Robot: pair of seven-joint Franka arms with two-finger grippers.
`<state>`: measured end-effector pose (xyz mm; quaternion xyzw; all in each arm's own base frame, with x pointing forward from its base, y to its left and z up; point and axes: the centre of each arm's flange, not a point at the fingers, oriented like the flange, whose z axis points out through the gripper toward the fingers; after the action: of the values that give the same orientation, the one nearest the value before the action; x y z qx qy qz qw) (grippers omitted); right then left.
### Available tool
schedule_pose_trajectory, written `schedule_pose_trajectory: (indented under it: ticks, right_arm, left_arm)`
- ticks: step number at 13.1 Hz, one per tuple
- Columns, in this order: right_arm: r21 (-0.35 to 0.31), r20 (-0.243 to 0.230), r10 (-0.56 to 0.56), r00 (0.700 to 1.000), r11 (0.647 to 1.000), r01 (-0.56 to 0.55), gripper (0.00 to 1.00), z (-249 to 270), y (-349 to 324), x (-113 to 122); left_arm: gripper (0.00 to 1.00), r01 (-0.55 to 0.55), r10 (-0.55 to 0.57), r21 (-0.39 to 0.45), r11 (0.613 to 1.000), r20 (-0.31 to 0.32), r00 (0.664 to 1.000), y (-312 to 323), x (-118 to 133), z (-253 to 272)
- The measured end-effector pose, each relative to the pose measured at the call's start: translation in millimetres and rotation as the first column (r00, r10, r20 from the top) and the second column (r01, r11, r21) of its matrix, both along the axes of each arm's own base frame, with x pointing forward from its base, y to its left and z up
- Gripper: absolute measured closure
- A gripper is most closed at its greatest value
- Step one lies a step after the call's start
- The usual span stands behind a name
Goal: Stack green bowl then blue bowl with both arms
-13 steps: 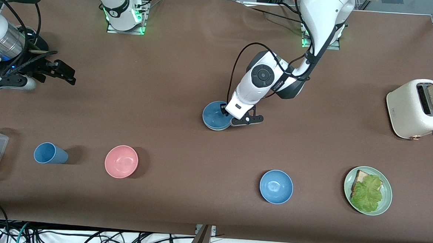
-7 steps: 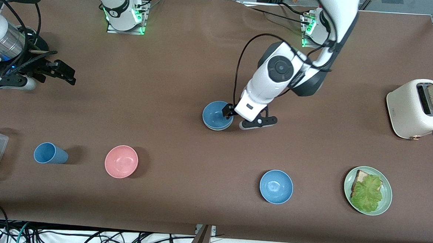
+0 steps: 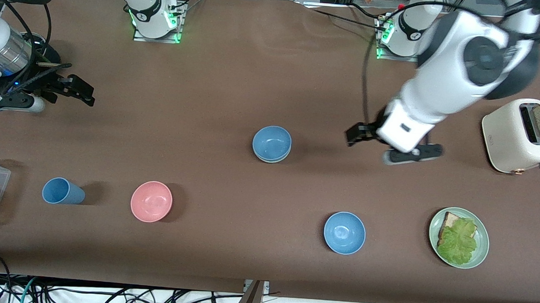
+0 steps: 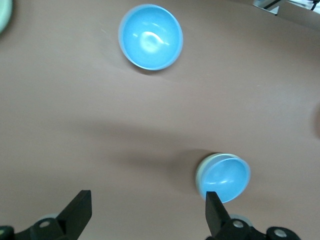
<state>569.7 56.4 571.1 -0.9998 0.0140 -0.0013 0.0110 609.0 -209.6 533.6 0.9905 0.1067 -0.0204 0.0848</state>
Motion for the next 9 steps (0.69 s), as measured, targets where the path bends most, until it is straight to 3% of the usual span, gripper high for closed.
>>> schedule_pose_trajectory:
  ticks: [4, 9]
  right_arm:
    - [0.000, 0.002, 0.000, 1.000, 1.000, 0.000, 0.00, 0, 0, 0]
    - [0.000, 0.003, 0.000, 1.000, 1.000, 0.000, 0.00, 1, 0, 0]
  left_arm:
    - [0.00, 0.004, -0.004, 0.021, 1.000, 0.009, 1.000, 104, -2, 41]
    - [0.00, 0.104, -0.104, 0.042, 0.994, -0.002, 0.995, 175, -5, 47]
